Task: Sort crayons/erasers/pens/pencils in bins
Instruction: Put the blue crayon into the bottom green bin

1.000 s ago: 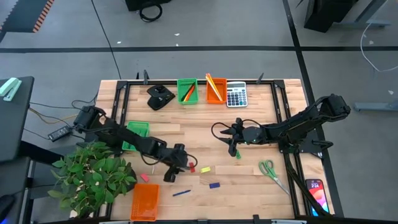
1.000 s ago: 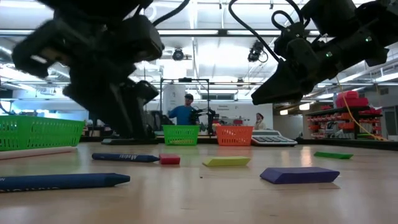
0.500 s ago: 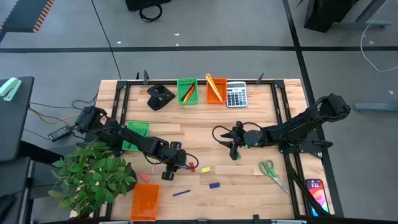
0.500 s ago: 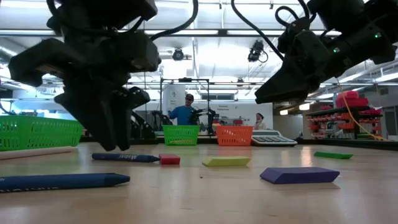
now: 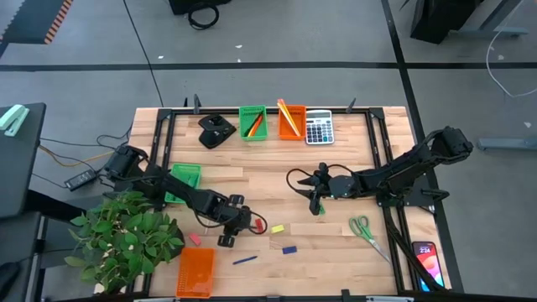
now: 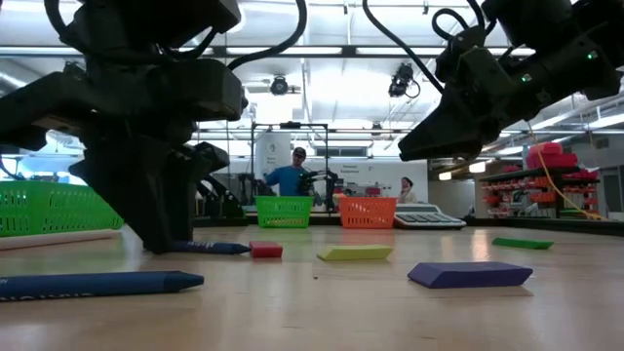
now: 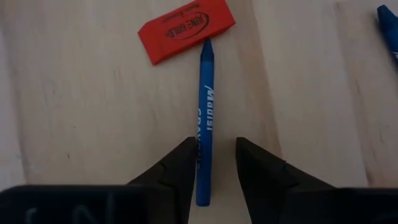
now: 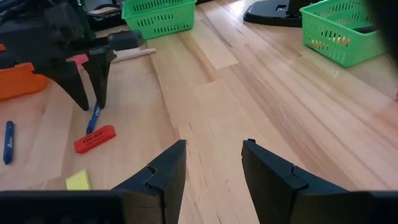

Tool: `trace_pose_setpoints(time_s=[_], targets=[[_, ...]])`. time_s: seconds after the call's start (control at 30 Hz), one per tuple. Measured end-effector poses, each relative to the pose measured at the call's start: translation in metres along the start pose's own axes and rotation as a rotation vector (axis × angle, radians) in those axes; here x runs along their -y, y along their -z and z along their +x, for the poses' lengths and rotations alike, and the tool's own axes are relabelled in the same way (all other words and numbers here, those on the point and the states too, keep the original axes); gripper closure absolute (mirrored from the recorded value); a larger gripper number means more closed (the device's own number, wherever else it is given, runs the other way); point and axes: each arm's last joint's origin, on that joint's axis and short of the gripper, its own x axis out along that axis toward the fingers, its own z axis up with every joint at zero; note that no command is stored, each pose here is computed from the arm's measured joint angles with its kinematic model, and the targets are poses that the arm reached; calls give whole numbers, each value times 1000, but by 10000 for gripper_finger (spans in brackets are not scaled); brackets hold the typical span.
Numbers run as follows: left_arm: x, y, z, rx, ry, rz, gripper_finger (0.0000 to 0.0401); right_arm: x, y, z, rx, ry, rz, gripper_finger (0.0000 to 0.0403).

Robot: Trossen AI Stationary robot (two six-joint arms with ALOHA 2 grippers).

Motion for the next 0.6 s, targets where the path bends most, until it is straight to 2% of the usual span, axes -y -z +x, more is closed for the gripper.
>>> trace_pose_setpoints(time_s=[0.23, 0.6], targets=[[-2, 1, 0, -4, -22, -2, 305, 0, 0, 0, -1, 0, -5, 241], [-9, 2, 1, -19, -52, -52, 373, 0, 0, 0, -2, 0, -6, 241]])
